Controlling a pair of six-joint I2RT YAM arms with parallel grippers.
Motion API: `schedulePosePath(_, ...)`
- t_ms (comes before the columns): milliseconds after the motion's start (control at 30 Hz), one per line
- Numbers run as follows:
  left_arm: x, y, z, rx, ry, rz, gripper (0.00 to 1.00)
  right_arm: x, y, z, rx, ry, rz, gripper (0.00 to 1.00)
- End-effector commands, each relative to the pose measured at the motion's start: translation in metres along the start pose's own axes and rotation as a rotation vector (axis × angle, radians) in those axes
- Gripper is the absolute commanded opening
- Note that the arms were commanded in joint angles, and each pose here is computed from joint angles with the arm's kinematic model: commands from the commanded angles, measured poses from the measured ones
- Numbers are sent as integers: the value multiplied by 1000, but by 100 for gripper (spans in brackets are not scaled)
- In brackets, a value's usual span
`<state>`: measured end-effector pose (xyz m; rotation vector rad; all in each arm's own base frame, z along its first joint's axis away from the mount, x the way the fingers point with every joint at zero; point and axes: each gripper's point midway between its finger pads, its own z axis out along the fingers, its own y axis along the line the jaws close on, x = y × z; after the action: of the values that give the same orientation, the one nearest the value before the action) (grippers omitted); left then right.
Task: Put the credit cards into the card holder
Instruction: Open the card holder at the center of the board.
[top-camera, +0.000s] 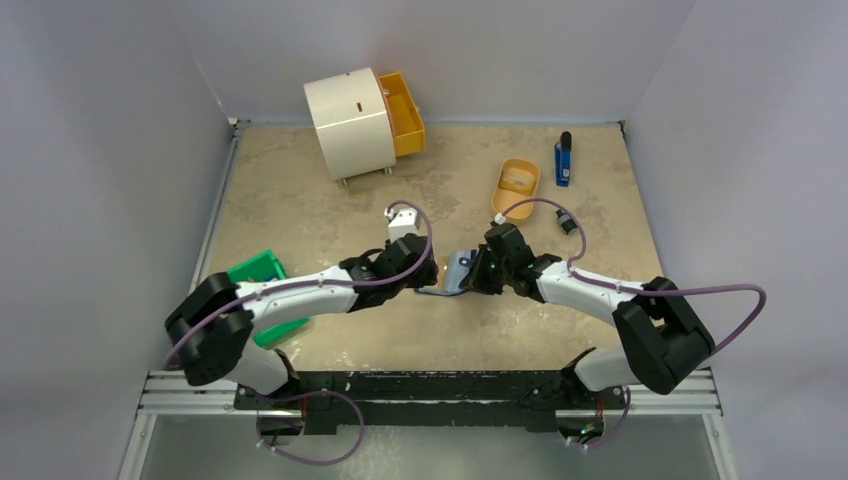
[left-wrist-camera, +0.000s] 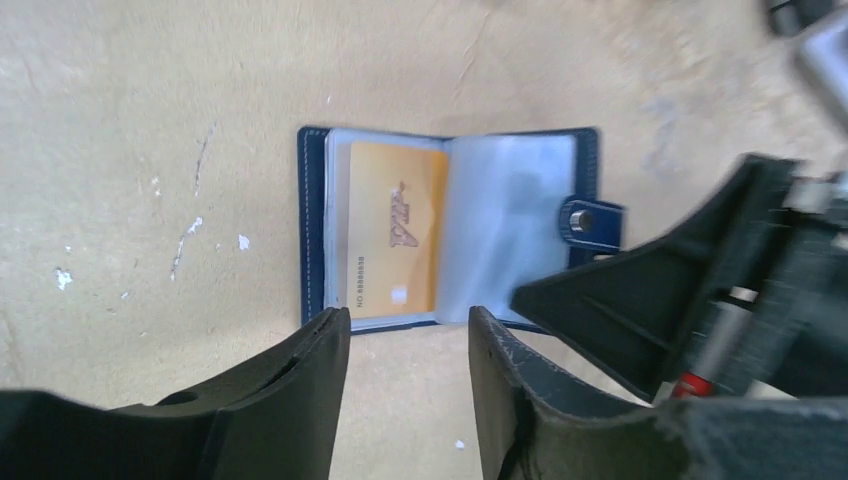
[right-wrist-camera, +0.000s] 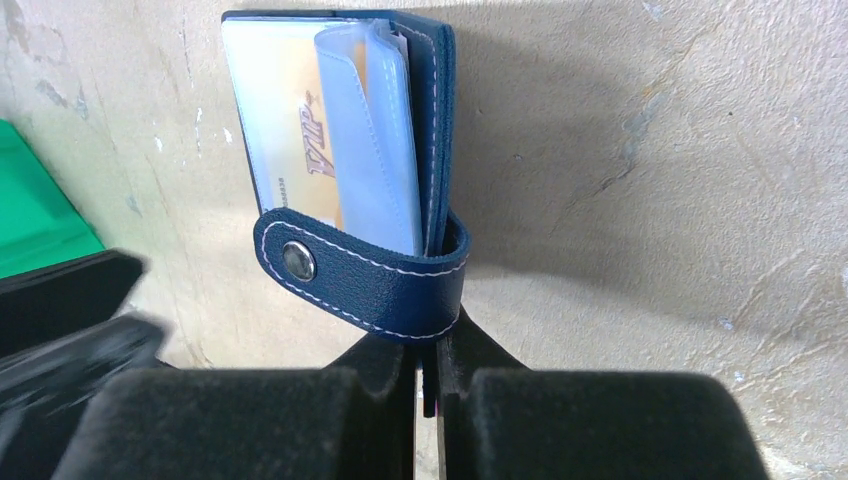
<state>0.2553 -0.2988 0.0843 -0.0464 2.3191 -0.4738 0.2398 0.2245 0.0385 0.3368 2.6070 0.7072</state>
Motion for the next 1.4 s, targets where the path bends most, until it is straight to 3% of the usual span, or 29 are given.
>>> schedulePosePath(0, -39, -15, -29, 94, -120, -11, 48, -16, 18, -5, -43, -41, -9, 2)
schedulePosePath(267, -10, -52, -1, 235, -3, -11, 50, -18, 23, -6, -56, -41, -17, 2)
schedulePosePath(767, 7, -56, 35, 191, 41, -6, 52, -15, 21, -6, -58, -31, -36, 2)
schedulePosePath(1167, 17, -31, 53, 58, 49, 18, 16, -18, 24, -12, -86, -57, -61, 6)
schedulePosePath(1367, 15, -24, 55, 20, 32, 20, 1, -15, 21, -19, -86, -66, -42, 22)
